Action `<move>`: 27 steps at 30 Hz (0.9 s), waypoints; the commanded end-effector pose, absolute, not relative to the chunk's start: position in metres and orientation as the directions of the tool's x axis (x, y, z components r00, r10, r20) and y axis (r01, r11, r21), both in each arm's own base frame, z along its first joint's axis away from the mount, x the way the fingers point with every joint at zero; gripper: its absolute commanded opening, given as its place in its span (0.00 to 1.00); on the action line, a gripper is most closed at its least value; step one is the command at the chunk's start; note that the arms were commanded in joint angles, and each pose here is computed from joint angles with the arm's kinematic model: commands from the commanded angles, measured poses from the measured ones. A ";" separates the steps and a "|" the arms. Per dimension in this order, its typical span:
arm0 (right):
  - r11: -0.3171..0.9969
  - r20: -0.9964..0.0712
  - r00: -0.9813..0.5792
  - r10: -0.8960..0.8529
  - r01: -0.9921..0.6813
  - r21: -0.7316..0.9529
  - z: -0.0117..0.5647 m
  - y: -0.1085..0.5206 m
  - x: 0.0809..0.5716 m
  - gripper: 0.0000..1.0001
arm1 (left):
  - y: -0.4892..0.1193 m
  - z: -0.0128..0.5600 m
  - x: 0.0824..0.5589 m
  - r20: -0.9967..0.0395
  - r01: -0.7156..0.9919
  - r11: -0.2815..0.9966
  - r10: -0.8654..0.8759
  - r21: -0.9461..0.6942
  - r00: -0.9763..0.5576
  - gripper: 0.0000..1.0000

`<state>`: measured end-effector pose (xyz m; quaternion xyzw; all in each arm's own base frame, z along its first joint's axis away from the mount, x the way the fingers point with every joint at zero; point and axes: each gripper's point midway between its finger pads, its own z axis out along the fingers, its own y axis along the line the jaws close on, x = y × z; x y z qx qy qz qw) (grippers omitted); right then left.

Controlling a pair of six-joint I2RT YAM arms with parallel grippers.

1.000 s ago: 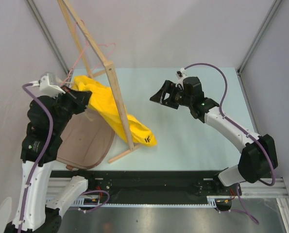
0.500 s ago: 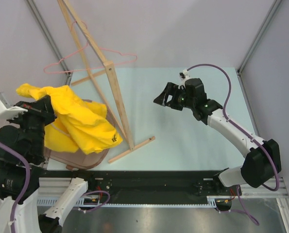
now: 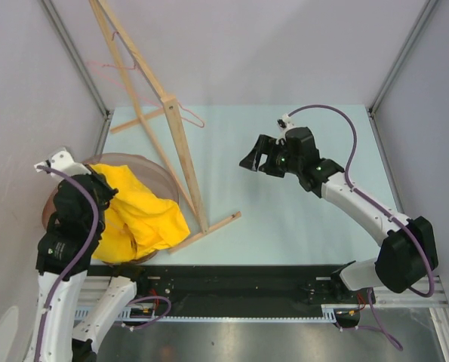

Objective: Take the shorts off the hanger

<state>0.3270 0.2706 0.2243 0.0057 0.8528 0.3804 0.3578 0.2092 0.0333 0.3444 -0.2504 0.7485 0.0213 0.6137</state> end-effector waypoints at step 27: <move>0.710 -0.639 -0.723 0.264 -0.303 0.636 0.232 0.268 0.321 0.88 | 0.081 0.331 0.317 -0.841 -0.343 0.831 -0.513 -0.437 -0.173 0.00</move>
